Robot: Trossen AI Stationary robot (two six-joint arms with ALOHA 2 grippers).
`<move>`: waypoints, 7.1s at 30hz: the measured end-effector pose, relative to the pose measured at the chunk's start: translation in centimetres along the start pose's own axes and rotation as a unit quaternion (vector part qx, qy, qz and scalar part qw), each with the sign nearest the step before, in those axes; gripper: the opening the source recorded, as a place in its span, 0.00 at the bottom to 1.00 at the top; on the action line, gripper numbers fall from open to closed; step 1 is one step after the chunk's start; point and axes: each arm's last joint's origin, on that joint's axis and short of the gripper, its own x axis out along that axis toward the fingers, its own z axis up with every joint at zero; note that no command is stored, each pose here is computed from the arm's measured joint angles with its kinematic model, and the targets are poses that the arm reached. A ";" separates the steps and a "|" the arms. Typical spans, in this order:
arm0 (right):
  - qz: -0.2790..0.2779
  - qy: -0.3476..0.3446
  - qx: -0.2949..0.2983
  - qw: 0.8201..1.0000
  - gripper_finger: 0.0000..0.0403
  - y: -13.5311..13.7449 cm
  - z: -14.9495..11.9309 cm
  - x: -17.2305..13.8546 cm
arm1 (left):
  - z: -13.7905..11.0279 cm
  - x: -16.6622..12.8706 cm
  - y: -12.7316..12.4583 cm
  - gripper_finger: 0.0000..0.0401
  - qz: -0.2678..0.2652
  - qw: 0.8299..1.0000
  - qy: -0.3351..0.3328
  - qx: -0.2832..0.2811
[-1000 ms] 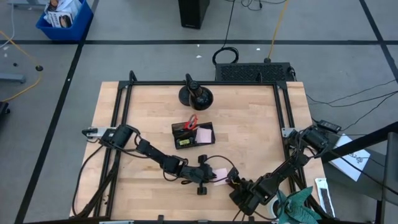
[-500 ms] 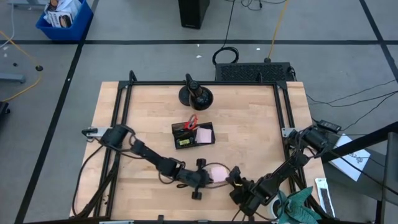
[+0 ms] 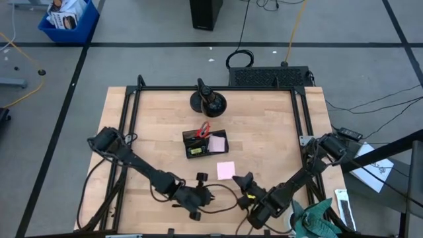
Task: Pick and place office supplies into organizer
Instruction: Put the pink sticky notes into the black desk organizer, then return to Home Position
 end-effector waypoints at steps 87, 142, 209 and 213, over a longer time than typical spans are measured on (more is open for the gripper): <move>0.137 0.069 0.120 0.981 0.35 -7.8 -5.9 11.8 | -1.0 -1.1 -1.2 0.09 0.017 0.999 0.044 0.015; 0.213 -0.299 0.576 0.730 0.00 -10.3 -24.3 -1.5 | -8.5 -15.4 6.6 0.09 0.079 0.927 -0.366 -0.020; 0.172 -0.373 0.572 0.710 0.00 -7.2 -27.9 -0.3 | -15.1 -14.2 10.8 0.00 0.026 0.937 -0.347 0.017; 0.187 -0.387 0.564 0.705 0.00 -7.3 -28.0 -0.4 | -15.5 -14.8 10.9 0.00 0.054 0.930 -0.363 0.000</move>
